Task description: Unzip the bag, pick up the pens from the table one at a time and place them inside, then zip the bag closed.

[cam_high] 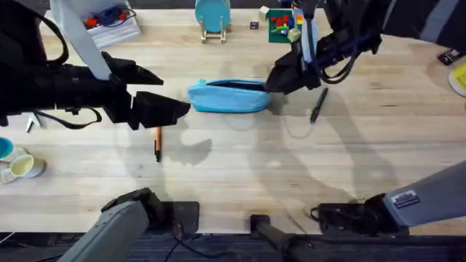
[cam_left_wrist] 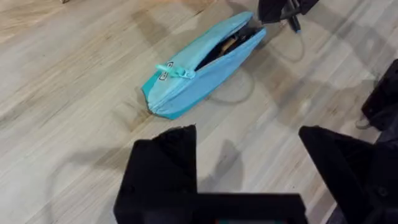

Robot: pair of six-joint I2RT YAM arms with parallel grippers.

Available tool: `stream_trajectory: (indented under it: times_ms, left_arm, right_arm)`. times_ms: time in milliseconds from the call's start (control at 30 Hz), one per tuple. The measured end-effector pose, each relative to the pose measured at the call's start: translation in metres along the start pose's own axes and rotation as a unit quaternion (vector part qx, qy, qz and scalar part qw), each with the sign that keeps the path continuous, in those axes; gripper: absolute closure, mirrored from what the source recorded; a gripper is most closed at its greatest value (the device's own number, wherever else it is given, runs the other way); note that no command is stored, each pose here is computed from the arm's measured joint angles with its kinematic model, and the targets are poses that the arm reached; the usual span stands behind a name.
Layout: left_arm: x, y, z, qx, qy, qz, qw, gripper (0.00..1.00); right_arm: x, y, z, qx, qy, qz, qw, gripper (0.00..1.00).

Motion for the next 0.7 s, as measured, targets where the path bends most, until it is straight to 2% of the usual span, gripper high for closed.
stream_trajectory:
  times_ms: [500, 700]
  left_arm:
    - [0.0, 0.0, 0.0, 0.0, 0.0, 0.0, 1.0, 0.006]
    - [0.0, 0.0, 0.0, 0.0, 0.0, 0.0, 1.0, 0.007]
  right_arm:
    - [-0.011, -0.003, 0.003, 0.003, 0.0, -0.008, 1.0, 0.972]
    - [-0.027, -0.005, 0.008, 0.002, 0.0, -0.023, 1.0, 0.972]
Point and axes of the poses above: each hand's point on the last joint's axis, 136 mm out from that joint toward the fingers, its own x axis back along the fingers, its own y axis along the line the jaws close on, z = x × y, the point moved 7 cm from there along x, back along the fingers, and after that the axes turned 12 degrees about x, right-handed, at the moved point
